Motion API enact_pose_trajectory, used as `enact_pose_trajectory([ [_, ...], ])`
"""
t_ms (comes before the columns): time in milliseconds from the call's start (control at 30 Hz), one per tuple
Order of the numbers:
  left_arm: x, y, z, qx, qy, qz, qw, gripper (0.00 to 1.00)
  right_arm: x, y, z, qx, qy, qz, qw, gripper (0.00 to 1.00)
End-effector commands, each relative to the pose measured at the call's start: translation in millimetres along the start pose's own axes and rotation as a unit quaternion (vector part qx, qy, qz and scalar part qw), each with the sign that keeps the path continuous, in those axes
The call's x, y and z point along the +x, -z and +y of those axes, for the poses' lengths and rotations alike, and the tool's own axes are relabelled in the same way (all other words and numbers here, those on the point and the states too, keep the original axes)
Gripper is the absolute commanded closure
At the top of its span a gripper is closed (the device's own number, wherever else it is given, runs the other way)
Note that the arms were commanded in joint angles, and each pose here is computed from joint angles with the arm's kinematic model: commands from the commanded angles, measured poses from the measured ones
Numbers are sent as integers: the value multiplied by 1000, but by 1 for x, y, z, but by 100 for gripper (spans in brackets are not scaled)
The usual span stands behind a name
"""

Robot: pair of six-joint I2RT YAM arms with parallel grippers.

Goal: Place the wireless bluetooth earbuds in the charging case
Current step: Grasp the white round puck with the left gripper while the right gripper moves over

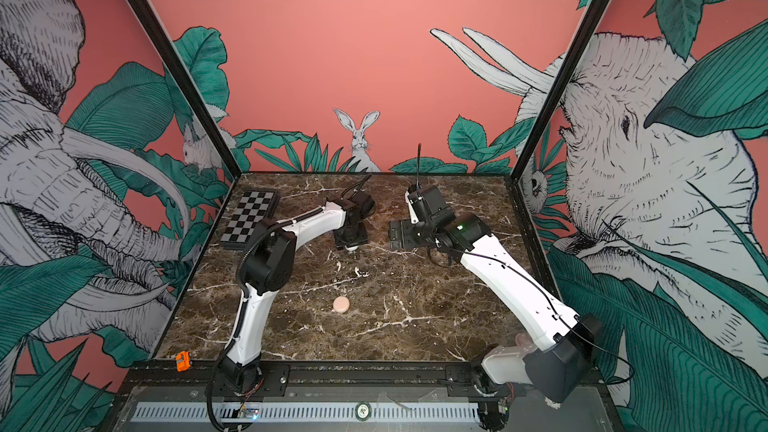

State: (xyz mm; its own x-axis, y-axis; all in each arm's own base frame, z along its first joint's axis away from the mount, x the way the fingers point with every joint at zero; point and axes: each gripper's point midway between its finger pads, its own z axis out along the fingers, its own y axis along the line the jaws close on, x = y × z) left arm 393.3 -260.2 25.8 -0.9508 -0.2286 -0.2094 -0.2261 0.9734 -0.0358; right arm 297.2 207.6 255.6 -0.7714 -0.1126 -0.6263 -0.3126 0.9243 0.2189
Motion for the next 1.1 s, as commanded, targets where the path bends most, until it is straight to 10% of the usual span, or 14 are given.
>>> enact_pose_trajectory([
  [0,3,1,3,-10,-4,7,1000,48,-3,7,-1,-4,-4,-14,1000,2],
  [233,-9,25,-3,18,-74,-29,997,100,0,7,0,-16,-11,-12,1000,2],
  [467,-30,109,-5,82,-206,-144,964,100,4,2,-2,-92,-56,-14,994,2],
  [667,3,163,-1,225,-282,-276,891,100,5,1,14,-163,-53,-6,985,3],
  [1067,65,211,18,227,-467,-416,747,100,9,-9,66,-324,-60,47,943,8],
])
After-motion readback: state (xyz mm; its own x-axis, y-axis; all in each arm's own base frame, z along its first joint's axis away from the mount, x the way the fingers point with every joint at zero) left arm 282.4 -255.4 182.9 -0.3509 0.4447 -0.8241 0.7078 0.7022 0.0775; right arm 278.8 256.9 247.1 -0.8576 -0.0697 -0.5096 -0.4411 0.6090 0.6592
